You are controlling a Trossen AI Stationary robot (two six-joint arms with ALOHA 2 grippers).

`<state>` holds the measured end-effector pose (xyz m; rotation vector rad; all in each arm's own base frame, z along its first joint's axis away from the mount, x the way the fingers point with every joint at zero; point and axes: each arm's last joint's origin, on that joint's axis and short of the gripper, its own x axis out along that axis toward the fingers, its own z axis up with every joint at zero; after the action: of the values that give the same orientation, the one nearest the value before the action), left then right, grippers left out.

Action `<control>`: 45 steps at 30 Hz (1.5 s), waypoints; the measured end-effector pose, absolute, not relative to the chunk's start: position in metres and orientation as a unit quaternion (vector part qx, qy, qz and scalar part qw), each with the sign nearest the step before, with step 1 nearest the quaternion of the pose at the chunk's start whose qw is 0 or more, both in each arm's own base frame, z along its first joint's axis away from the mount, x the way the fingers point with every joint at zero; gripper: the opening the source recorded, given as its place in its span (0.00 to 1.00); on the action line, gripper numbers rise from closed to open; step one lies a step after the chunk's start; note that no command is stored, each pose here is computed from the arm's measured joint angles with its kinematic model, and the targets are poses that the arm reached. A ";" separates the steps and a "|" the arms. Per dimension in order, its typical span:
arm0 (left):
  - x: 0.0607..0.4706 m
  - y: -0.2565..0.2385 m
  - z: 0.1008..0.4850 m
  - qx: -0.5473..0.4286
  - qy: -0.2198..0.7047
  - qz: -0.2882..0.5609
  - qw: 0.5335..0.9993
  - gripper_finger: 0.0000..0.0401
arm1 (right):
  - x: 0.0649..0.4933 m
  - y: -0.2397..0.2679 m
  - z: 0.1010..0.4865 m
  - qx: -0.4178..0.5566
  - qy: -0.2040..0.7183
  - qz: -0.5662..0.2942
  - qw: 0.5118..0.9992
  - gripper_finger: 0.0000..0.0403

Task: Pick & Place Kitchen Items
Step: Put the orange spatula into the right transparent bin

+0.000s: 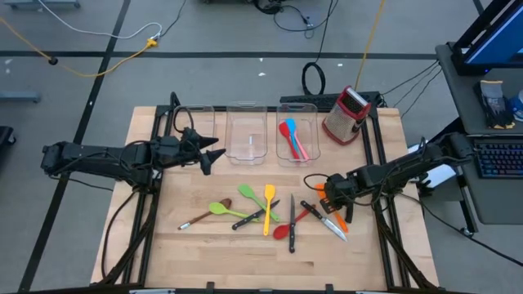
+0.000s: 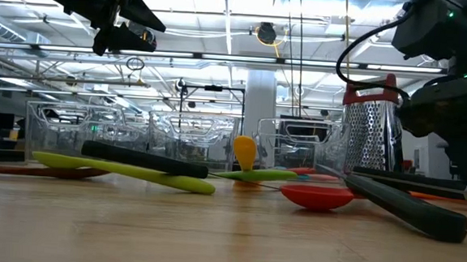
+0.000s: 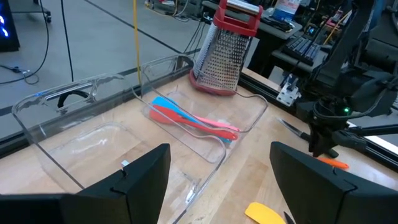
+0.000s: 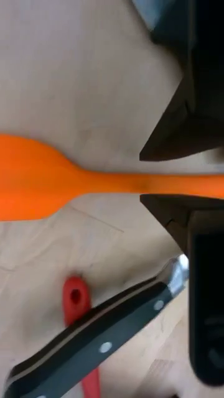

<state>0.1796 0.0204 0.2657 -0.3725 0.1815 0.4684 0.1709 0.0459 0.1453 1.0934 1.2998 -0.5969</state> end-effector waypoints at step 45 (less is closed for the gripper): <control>0.180 0.020 0.266 -0.182 0.089 0.231 0.951 0.69 | 0.163 0.043 0.157 0.497 0.474 -0.304 0.661 0.32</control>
<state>0.1795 0.0204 0.2657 -0.3702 0.1818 0.4705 0.1629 0.0429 0.1566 1.1245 1.0715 -0.6866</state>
